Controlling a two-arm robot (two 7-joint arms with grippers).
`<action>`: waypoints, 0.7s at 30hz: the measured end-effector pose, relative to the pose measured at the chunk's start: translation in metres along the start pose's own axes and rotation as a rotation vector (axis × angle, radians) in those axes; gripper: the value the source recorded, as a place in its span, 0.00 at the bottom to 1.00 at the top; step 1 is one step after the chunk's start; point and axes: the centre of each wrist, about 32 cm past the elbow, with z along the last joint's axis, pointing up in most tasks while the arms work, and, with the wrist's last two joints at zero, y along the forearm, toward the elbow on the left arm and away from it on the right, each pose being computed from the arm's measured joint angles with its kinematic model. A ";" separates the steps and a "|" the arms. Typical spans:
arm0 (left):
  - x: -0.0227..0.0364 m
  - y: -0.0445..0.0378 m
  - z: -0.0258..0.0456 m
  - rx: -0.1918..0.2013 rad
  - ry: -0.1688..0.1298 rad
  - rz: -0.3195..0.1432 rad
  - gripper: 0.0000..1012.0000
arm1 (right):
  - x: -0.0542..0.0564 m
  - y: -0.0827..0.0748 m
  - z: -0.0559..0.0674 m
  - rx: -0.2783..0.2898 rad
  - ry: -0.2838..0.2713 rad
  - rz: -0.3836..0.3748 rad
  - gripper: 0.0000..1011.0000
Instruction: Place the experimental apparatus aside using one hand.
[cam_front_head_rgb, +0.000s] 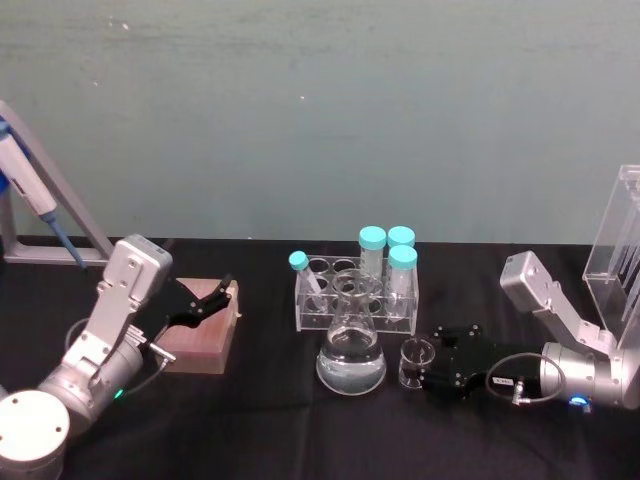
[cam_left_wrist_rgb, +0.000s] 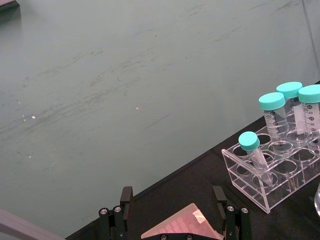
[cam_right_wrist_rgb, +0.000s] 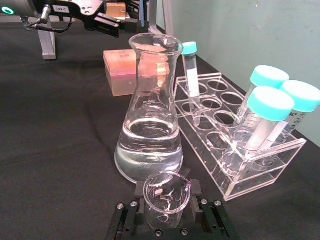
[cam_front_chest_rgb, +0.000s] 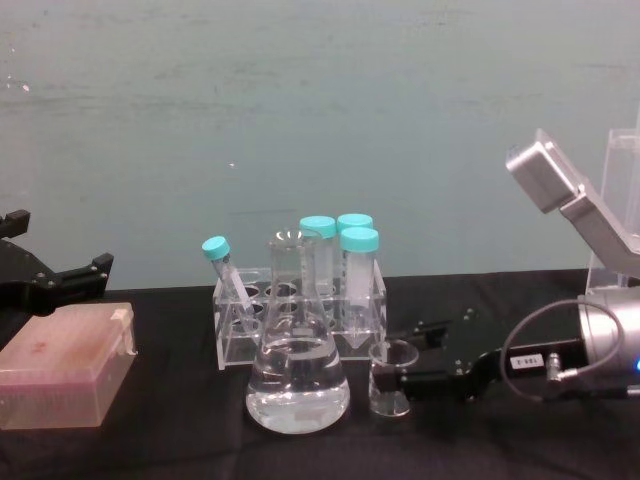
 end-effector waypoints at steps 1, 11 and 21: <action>0.0000 0.0000 0.0000 0.000 0.000 0.000 0.99 | 0.000 0.000 0.000 0.001 -0.001 -0.002 0.51; 0.0000 0.0000 0.0000 0.000 0.000 0.000 0.99 | -0.002 -0.004 0.004 0.009 -0.006 -0.058 0.51; 0.0000 0.0000 0.0000 0.000 0.000 0.000 0.99 | -0.009 -0.011 0.009 0.015 0.006 -0.143 0.51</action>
